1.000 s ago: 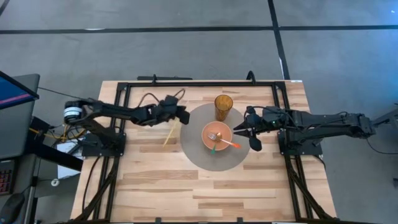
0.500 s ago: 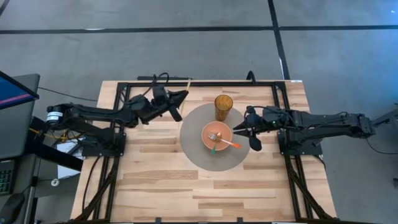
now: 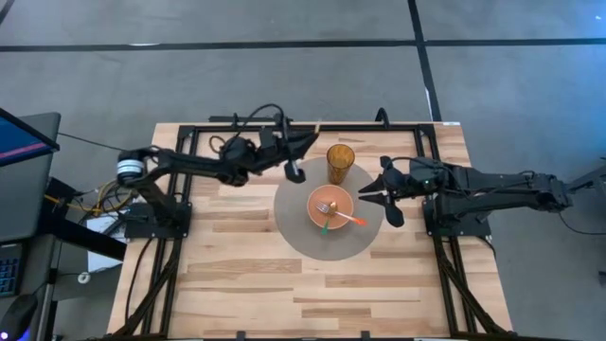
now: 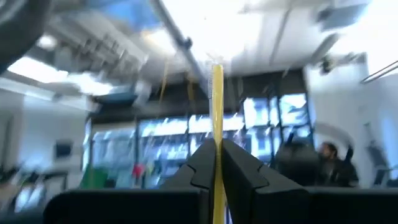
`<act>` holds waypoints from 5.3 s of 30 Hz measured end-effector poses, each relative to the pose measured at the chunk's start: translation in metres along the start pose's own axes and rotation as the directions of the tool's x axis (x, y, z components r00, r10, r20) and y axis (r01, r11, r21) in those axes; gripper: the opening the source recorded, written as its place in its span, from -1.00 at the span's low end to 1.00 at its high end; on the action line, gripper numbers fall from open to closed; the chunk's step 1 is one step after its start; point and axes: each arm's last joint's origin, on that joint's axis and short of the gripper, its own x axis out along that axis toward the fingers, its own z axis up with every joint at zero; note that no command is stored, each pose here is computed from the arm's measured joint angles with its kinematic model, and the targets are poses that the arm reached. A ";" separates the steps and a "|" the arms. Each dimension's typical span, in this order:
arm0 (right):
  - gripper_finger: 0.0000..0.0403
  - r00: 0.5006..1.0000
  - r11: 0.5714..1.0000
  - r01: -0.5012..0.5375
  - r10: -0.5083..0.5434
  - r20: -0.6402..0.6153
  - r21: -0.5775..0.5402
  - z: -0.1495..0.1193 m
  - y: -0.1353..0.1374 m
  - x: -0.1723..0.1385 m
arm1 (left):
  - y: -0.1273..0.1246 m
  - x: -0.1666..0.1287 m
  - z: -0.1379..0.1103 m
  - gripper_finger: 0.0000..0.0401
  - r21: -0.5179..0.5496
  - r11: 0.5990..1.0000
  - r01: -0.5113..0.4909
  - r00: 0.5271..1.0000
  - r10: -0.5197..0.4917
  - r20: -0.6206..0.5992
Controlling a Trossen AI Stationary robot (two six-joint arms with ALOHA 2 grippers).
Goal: Pick & Place Utensil
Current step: Put the yellow straw into the brown cup on the gray mat, then return to Home Position
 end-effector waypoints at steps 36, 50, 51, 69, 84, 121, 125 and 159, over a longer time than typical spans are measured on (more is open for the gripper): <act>-0.62 0.997 0.999 0.047 -0.046 -0.056 0.025 -0.005 -0.006 -0.001 | 0.011 0.036 -0.135 -0.86 -0.045 0.999 0.000 0.960 -0.012 -0.280; -0.62 0.997 0.998 0.048 -0.046 -0.056 0.051 -0.005 -0.006 -0.001 | 0.011 0.034 -0.141 -0.58 -0.058 0.998 -0.028 0.939 0.006 -0.345; -0.62 0.997 0.998 0.048 -0.046 -0.056 0.051 -0.005 -0.006 -0.001 | 0.011 0.035 -0.140 -0.57 -0.058 0.998 -0.028 0.939 0.006 -0.344; -0.62 0.997 0.998 0.048 -0.045 -0.056 0.051 -0.005 -0.006 -0.001 | -0.001 0.054 -0.013 -0.42 -0.079 0.997 0.021 0.945 -0.045 -0.324; -0.62 0.997 0.998 0.048 -0.045 -0.056 0.051 -0.005 -0.006 -0.001 | 0.013 -0.005 0.137 -0.42 -0.091 0.996 0.021 0.845 -0.067 -0.531; -0.62 0.997 0.998 0.048 -0.045 -0.056 0.051 -0.005 -0.006 -0.001 | 0.006 -0.177 0.112 -0.42 -0.182 0.978 0.098 0.822 -0.182 -0.539; -0.62 0.997 0.998 0.048 -0.045 -0.056 0.051 -0.005 -0.006 -0.001 | 0.005 -0.199 0.098 -0.42 -0.210 0.974 0.083 0.858 -0.177 -0.483; -0.62 0.997 0.998 0.048 -0.045 -0.056 0.051 -0.005 -0.006 -0.001 | -0.007 -0.271 0.037 -0.42 -0.298 0.916 0.267 0.899 -0.348 -0.266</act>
